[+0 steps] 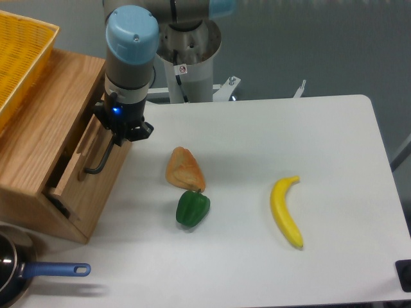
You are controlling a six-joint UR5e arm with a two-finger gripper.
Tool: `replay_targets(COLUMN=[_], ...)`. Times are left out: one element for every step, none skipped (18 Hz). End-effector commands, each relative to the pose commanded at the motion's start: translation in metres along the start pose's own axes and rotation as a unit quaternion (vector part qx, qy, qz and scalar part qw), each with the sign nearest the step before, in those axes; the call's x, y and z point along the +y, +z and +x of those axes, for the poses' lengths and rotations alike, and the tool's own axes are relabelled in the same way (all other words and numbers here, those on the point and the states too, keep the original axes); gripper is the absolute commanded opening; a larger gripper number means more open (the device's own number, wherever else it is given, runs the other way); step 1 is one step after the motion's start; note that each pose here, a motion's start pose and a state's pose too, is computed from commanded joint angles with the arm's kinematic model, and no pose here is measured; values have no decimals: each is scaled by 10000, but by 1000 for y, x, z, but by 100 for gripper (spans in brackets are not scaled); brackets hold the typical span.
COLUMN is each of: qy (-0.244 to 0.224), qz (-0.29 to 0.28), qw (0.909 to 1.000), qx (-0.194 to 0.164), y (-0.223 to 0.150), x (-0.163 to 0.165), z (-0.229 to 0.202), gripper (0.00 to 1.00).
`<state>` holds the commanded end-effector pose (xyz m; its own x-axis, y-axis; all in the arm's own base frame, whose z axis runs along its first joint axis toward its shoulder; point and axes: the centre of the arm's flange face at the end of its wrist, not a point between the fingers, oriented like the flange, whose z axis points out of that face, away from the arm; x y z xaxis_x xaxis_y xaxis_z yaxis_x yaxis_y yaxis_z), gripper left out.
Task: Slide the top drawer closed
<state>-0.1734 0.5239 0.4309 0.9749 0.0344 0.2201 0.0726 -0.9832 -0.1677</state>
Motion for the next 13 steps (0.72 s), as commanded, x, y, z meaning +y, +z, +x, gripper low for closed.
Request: replay_targets(qy=[-1,-1,21,36,48,33,55,69,77,79,81,81,97], qz=[-3,1,-4,-6,-9,-5,-10,-14,-15,-5,1,1,26], qw=[10000,10000,10000,10000,10000,10000,10000,10000,10000,9999,10000,10000,9999], qx=[3,9,13,23,44,51,55,57,58,61,58,57,43], y=[0,0,1,2,3,3,4,4,4,4,4,4,2], x=[0,0,-1,-2,-3,-3,-3,-4,-4,-4,-4,-4,-5], z=[2,2,4,7,9,9,11,13,14,14,14,14,14], gripper=[0,0,0,0,0,0,0,0,0,0,0,0,0])
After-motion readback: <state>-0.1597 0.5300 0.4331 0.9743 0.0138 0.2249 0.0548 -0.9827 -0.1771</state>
